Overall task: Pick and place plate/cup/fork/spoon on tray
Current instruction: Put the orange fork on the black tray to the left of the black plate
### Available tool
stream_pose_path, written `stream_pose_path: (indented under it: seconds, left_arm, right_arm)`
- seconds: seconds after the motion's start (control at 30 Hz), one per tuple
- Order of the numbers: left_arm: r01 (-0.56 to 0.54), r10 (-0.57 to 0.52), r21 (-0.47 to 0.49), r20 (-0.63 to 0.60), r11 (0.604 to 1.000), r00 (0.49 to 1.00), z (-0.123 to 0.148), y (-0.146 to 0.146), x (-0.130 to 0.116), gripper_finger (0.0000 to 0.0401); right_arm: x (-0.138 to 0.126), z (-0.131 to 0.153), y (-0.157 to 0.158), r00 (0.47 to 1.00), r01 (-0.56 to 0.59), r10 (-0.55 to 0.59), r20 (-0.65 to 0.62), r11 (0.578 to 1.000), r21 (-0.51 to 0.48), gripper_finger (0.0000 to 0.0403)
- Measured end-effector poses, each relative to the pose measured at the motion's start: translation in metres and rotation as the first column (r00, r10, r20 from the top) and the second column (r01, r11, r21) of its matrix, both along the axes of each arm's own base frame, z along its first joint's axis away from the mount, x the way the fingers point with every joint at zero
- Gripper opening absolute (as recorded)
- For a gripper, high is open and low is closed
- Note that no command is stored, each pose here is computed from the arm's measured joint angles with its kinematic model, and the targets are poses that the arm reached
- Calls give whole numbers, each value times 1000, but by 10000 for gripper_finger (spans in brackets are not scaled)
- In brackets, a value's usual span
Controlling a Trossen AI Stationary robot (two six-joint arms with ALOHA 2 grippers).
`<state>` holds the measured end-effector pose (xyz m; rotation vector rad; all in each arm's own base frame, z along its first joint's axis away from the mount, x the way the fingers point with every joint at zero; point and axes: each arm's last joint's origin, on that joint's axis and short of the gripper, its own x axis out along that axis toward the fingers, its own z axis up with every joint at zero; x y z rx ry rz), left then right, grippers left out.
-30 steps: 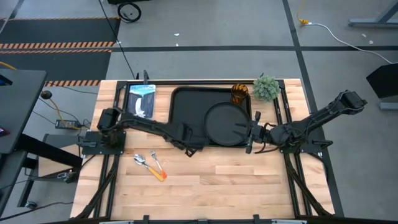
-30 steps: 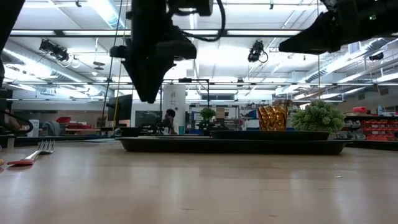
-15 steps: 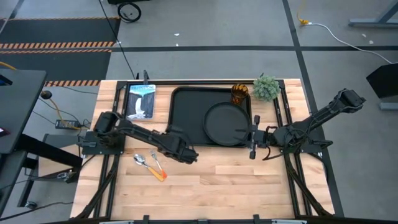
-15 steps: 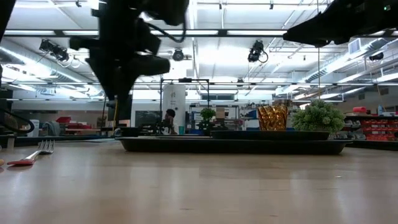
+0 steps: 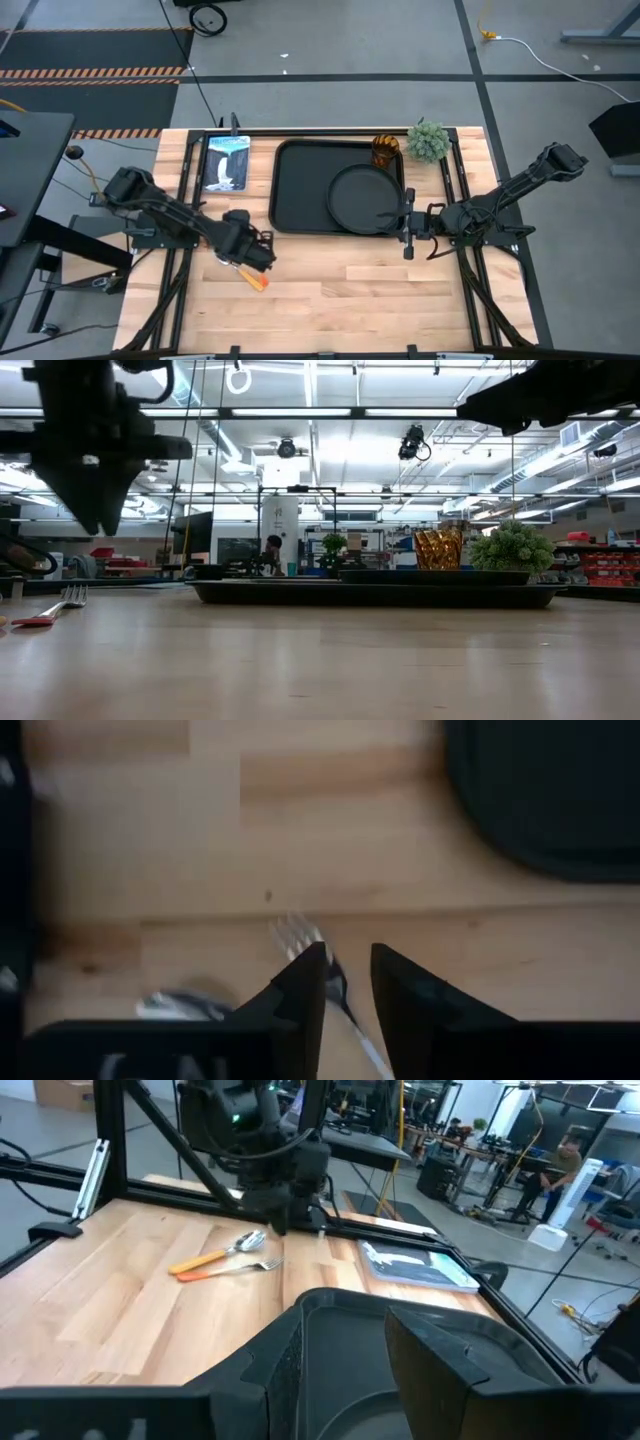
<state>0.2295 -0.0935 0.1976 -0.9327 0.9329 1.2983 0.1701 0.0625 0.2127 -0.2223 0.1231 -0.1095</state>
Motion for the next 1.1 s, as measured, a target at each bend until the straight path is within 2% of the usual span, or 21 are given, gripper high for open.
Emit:
stream_pose_path:
  seconds: [0.27, 0.37, 0.73, 0.9, 1.1]
  left_arm:
    - [-50, 58, -152, 49, 987, 997, -23, -7, 1, 177]
    - [-61, 72, -206, 49, 977, 996, -31, -8, 0, 190]
    - [-73, 101, -317, 73, 946, 992, -52, -8, -4, 148]
    - [-84, 110, -319, 64, 944, 992, -55, -7, -6, 130]
    - [-31, 51, -325, 53, 945, 997, -55, -6, -6, 102]
  right_arm:
    - [0, -1, 0, 1000, -7, 7, -7, 1000, -6, 151]
    - [0, -1, 0, 1000, -9, 9, -7, 1000, -8, 151]
    - [0, -1, 1, 1000, -20, 20, -8, 1000, -7, 151]
    - [0, -1, 1, 999, -34, 34, -9, 999, -6, 151]
    - [0, -1, 1, 999, -35, 35, -9, 999, -5, 151]
